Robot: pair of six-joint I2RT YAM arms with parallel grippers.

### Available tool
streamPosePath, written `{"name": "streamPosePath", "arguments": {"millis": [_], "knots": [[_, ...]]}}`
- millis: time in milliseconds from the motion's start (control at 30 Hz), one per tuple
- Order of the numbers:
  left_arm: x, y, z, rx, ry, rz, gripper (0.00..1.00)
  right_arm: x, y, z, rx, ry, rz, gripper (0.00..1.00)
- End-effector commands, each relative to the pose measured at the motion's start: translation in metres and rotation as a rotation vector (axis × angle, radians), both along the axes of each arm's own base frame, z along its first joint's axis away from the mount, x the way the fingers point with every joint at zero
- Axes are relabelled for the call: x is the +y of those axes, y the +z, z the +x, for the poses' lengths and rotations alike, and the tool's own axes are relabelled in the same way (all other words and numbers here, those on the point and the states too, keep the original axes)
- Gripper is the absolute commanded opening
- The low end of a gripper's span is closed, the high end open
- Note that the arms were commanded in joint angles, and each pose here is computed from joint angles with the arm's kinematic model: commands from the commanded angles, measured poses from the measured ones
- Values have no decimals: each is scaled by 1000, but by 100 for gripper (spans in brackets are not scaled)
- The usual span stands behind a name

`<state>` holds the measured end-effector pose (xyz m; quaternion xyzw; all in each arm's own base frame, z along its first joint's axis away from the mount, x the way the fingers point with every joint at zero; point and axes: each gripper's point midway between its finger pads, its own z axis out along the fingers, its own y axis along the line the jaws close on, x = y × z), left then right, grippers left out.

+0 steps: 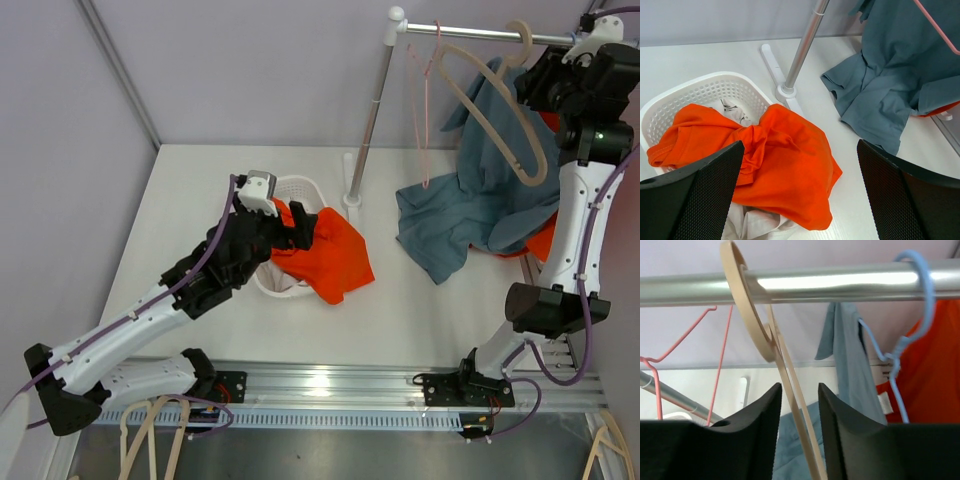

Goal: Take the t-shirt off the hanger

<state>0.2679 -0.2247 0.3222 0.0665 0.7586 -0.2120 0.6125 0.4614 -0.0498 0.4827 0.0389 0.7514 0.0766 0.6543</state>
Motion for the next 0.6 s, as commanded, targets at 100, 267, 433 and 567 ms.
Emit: {"name": "streamPosePath", "arguments": {"millis": [100, 267, 433, 567], "knots": [[-1, 6, -1, -33, -9, 5, 100, 11, 11, 28, -73, -16, -59, 37], [0, 4, 0, -36, -3, 12, 99, 13, 10, 35, -80, -25, -72, 29], [-1, 4, 0, -36, -5, 14, 99, 19, 9, 49, -119, -4, -82, 28], [-1, 2, 1, -38, -6, 18, 100, 36, 10, 58, -146, 38, -87, 28]]}}
